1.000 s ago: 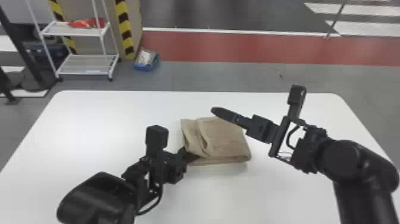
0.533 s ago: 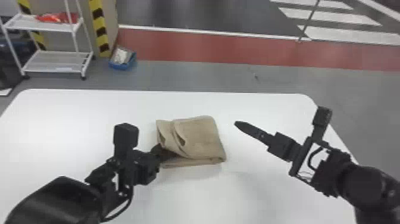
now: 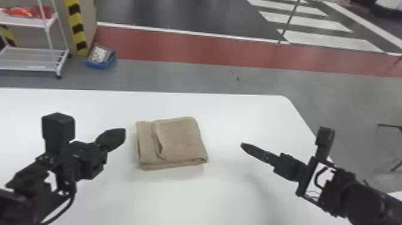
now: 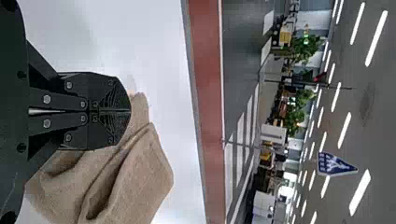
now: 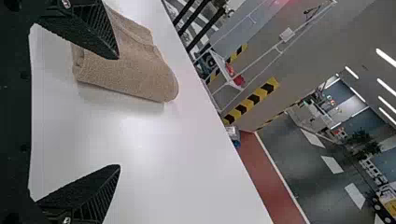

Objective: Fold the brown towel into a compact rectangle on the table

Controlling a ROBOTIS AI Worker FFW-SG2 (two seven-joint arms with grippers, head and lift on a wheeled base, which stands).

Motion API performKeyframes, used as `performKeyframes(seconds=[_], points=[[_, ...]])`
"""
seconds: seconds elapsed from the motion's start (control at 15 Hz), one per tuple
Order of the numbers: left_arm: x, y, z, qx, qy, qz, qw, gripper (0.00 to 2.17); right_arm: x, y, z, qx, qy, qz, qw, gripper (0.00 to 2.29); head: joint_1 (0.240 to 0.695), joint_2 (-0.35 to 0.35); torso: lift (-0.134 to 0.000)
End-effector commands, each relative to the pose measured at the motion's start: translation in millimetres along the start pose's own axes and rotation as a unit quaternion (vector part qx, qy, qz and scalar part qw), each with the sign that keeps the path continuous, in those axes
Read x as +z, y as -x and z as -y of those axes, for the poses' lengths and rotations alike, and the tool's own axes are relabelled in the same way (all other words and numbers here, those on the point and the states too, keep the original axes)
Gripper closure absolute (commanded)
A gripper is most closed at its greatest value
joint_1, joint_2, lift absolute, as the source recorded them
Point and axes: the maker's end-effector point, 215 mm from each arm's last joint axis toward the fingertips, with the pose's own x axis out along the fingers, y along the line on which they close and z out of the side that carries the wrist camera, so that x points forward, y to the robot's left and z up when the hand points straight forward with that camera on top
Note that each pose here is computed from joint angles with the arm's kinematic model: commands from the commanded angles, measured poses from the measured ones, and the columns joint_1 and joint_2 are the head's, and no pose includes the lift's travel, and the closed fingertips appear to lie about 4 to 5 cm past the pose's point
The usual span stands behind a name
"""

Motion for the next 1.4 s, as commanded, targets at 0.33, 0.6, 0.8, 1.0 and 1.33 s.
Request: performKeyframes(seconds=[0.33, 0.6, 0.8, 1.0, 1.33], points=[[19, 25, -80, 0.056, 0.021, 0.037, 0.9975, 1.72, -51, -6, -55, 0.005, 0.057, -0.059, 0.9966, 1.91, 0.695, -0.082, -0.124], [19, 21, -83, 0.053, 0.023, 0.036, 0.9977, 1.72, -84, -31, -89, 0.016, 0.093, -0.094, 0.9911, 2.02, 0.695, -0.023, -0.124], [24, 17, -91, 0.05, 0.034, 0.047, 0.9971, 1.72, -103, -62, -91, 0.004, 0.127, -0.123, 0.9843, 2.02, 0.695, 0.024, -0.124], [24, 16, -90, 0.043, 0.041, 0.055, 0.9967, 1.72, -99, -91, -72, -0.033, 0.147, -0.134, 0.9795, 2.02, 0.695, 0.053, -0.124], [24, 15, -86, 0.037, 0.041, 0.054, 0.997, 1.72, -45, -140, -60, -0.056, 0.179, -0.096, 0.9775, 2.01, 0.695, 0.046, -0.124]])
